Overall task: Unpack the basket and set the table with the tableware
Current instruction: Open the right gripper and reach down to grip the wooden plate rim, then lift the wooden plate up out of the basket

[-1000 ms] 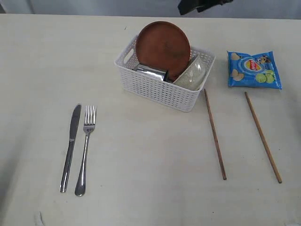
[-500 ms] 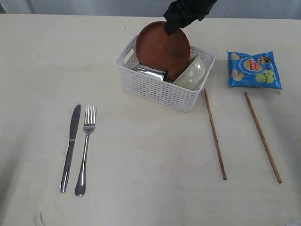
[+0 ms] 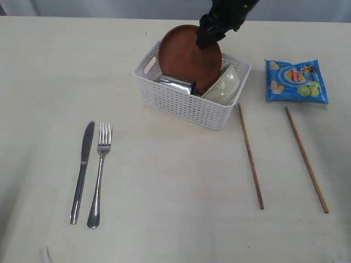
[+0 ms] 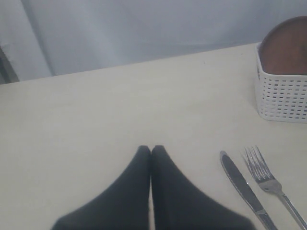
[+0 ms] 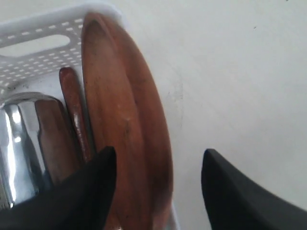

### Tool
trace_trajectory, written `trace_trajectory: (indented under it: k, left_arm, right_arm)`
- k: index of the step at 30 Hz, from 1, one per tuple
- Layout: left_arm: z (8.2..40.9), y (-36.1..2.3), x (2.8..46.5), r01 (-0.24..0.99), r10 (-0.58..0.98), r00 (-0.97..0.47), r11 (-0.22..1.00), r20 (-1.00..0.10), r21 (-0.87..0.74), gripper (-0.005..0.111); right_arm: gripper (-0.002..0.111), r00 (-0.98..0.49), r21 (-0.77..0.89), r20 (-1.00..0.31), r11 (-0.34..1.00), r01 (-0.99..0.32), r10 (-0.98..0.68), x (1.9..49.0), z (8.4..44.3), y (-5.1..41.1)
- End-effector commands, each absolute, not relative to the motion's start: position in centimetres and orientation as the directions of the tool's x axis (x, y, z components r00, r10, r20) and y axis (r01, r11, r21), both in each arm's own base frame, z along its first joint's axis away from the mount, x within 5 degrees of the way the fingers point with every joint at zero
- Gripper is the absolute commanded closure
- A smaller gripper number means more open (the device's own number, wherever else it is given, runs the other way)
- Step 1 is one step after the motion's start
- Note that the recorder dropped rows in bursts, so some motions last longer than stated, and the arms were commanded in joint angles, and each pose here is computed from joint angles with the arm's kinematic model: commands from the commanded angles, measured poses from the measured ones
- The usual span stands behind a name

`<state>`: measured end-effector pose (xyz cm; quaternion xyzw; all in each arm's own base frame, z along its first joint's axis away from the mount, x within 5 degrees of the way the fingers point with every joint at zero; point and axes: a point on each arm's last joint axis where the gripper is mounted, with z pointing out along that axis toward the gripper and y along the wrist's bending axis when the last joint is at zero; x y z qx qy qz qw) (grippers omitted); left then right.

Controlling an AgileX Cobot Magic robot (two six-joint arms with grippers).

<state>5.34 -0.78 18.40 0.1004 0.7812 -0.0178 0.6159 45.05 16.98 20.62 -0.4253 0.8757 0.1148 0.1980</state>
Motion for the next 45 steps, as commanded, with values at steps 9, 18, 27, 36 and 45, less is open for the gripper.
trace_trajectory:
  k: [9, 18, 27, 36, 45]
  left_arm:
    - [18.4, -0.8, 5.3, 0.176, 0.131, -0.214, 0.980, -0.968, 0.094, 0.107]
    - [18.4, -0.8, 5.3, 0.176, 0.131, -0.214, 0.980, -0.968, 0.094, 0.107]
    - [18.4, -0.8, 5.3, 0.176, 0.131, -0.214, 0.980, -0.968, 0.094, 0.107]
    - [18.4, -0.8, 5.3, 0.176, 0.131, -0.214, 0.980, -0.968, 0.094, 0.107]
    - [18.4, -0.8, 5.3, 0.176, 0.131, -0.214, 0.980, -0.968, 0.094, 0.107]
  right_arm:
    - [0.102, -0.536, 0.012, -0.448, 0.594, -0.804, -0.716, 45.3, 20.3, 17.1]
    - [0.109, -0.516, -0.010, -0.469, 0.589, -0.808, -0.717, 45.2, 21.4, 17.1]
    - [0.109, -0.447, -0.114, -0.576, 0.608, -0.785, -0.685, 44.8, 26.1, 16.8]
    - [0.109, -0.419, -0.138, -0.670, 0.658, -0.741, -0.613, 43.2, 31.6, 16.3]
    - [0.109, -0.532, 0.016, -0.731, 0.768, -0.641, -0.428, 39.6, 37.5, 14.8]
